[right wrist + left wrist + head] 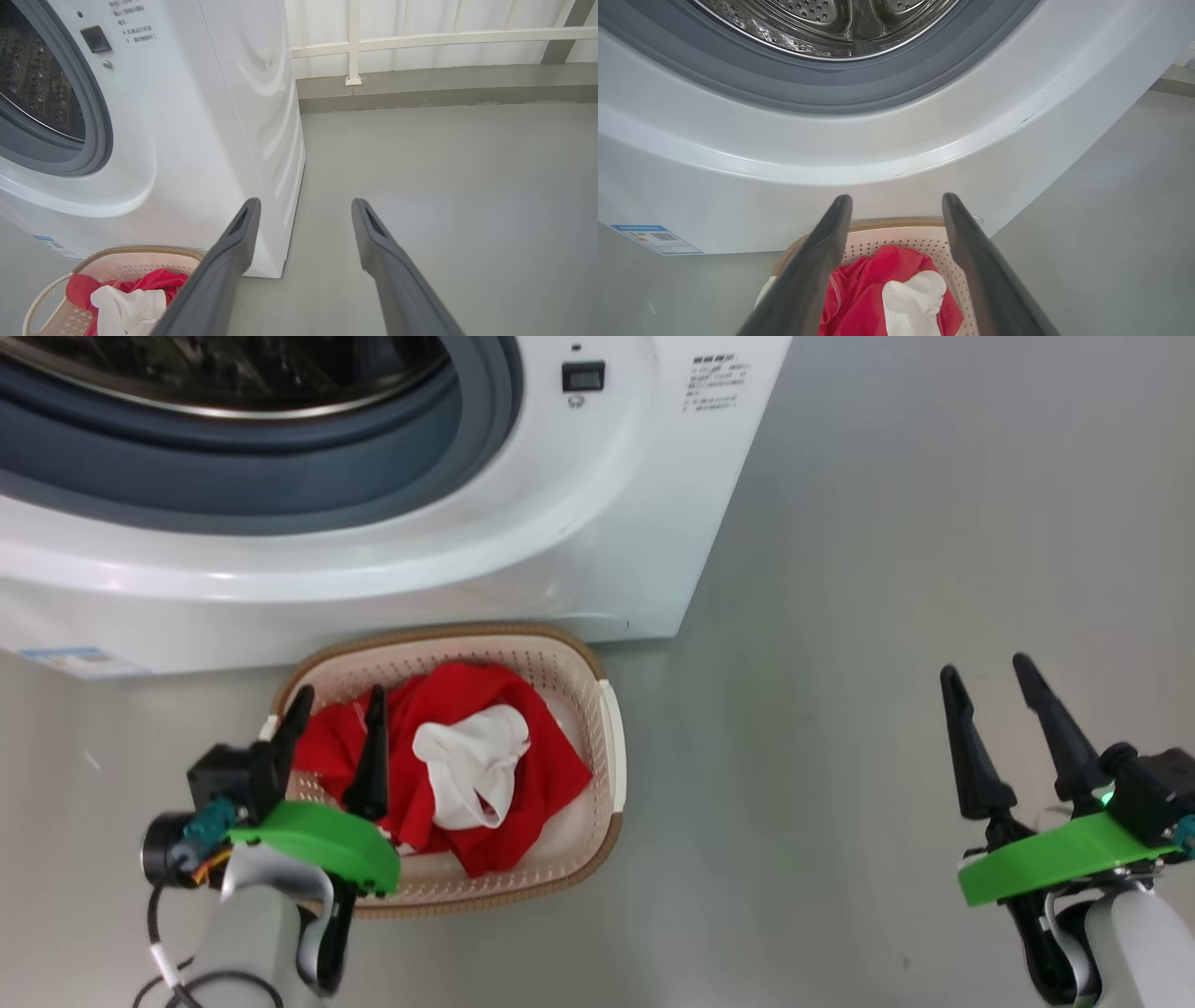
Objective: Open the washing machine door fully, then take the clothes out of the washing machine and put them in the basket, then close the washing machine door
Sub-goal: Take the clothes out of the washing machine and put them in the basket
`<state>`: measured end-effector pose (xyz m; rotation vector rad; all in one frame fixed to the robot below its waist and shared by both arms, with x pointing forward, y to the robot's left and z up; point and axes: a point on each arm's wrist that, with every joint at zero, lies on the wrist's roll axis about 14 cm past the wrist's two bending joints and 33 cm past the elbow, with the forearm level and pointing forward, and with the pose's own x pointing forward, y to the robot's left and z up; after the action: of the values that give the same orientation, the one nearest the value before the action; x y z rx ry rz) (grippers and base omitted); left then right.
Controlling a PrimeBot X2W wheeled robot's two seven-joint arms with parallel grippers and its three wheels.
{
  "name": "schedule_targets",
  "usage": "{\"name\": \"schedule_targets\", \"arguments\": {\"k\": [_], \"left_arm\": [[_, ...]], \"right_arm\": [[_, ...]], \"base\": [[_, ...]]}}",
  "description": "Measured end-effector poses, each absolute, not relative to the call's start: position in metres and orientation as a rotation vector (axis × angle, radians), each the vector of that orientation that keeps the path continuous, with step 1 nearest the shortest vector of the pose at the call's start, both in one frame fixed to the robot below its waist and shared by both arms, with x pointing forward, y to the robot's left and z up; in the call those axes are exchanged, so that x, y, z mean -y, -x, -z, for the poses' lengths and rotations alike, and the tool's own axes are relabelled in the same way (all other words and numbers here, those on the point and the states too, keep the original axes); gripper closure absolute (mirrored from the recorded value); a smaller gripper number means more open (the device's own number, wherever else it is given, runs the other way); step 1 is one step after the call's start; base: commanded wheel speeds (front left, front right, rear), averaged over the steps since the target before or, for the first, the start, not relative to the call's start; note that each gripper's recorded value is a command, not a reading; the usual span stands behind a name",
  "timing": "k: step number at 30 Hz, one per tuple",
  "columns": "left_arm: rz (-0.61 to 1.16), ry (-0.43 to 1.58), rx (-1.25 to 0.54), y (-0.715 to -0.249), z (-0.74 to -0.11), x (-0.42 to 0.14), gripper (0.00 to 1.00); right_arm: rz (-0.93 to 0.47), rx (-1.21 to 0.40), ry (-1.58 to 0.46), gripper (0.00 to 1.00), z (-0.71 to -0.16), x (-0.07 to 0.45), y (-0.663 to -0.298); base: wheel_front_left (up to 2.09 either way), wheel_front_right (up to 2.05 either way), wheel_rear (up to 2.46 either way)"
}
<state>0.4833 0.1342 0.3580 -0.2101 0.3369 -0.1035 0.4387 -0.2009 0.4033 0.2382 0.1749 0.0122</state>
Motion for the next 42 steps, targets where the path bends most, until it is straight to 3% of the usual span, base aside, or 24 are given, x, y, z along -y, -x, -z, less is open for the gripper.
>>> {"name": "schedule_targets", "arguments": {"k": [23,42], "left_arm": [[0.093,0.195,-0.061,-0.410,-0.460,-0.154,0.00],[0.022,0.187,-0.019,-0.368,-0.472,-0.180,0.00]], "right_arm": [[0.017,-0.099,-0.240,0.00,-0.448,0.211,-0.365],[0.042,-0.077,-0.238,0.00,-0.455,0.221,-0.345]], "base": [[0.00,0.00,0.00],[0.00,0.00,0.00]]}}
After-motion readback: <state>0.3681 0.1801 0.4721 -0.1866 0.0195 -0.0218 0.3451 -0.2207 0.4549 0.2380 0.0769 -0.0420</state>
